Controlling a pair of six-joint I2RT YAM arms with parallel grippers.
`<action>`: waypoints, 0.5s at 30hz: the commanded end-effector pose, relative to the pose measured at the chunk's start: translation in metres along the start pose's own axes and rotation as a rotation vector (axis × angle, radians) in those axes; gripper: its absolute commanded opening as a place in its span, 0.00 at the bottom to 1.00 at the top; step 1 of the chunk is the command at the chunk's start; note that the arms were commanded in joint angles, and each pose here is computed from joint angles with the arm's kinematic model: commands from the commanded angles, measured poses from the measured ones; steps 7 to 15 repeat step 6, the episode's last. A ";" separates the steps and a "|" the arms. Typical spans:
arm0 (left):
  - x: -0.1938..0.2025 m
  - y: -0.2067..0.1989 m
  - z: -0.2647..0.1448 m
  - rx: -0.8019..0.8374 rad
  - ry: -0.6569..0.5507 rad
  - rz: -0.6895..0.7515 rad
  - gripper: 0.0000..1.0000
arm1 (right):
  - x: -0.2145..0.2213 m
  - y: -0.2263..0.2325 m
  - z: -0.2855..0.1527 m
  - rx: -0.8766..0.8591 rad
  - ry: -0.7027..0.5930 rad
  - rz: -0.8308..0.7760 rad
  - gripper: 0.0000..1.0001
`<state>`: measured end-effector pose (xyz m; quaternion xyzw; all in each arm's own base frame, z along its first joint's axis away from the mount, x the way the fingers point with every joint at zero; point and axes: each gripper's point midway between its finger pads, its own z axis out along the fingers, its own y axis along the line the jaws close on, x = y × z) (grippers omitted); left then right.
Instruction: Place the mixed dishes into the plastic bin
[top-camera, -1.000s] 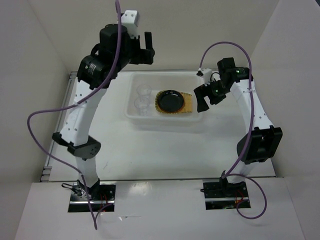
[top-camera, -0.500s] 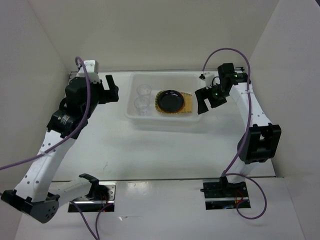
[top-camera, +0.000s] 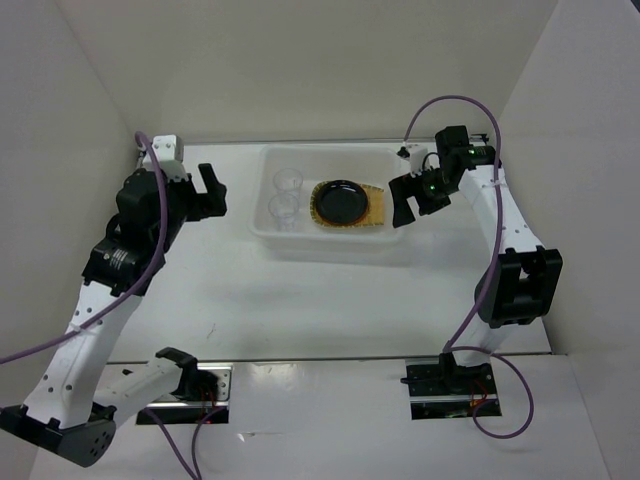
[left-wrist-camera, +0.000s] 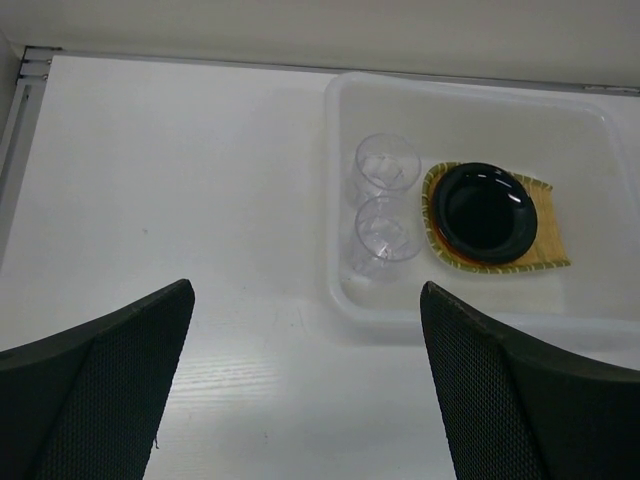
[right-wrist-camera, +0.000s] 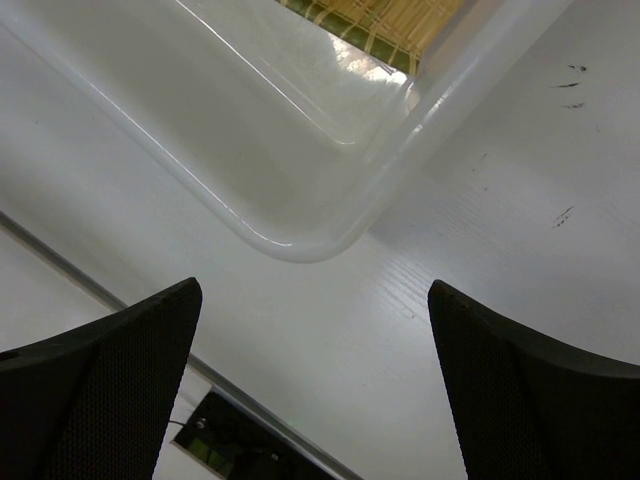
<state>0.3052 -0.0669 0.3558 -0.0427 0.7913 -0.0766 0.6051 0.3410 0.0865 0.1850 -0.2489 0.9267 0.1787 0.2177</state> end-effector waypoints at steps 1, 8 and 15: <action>0.003 0.005 -0.006 -0.001 -0.007 -0.019 1.00 | -0.008 0.001 -0.006 -0.002 -0.046 -0.032 0.98; 0.024 0.012 -0.013 -0.023 0.036 -0.028 1.00 | -0.006 0.008 -0.009 -0.019 -0.066 -0.039 0.98; 0.024 0.012 -0.013 -0.023 0.036 -0.028 1.00 | -0.006 0.008 -0.009 -0.019 -0.066 -0.039 0.98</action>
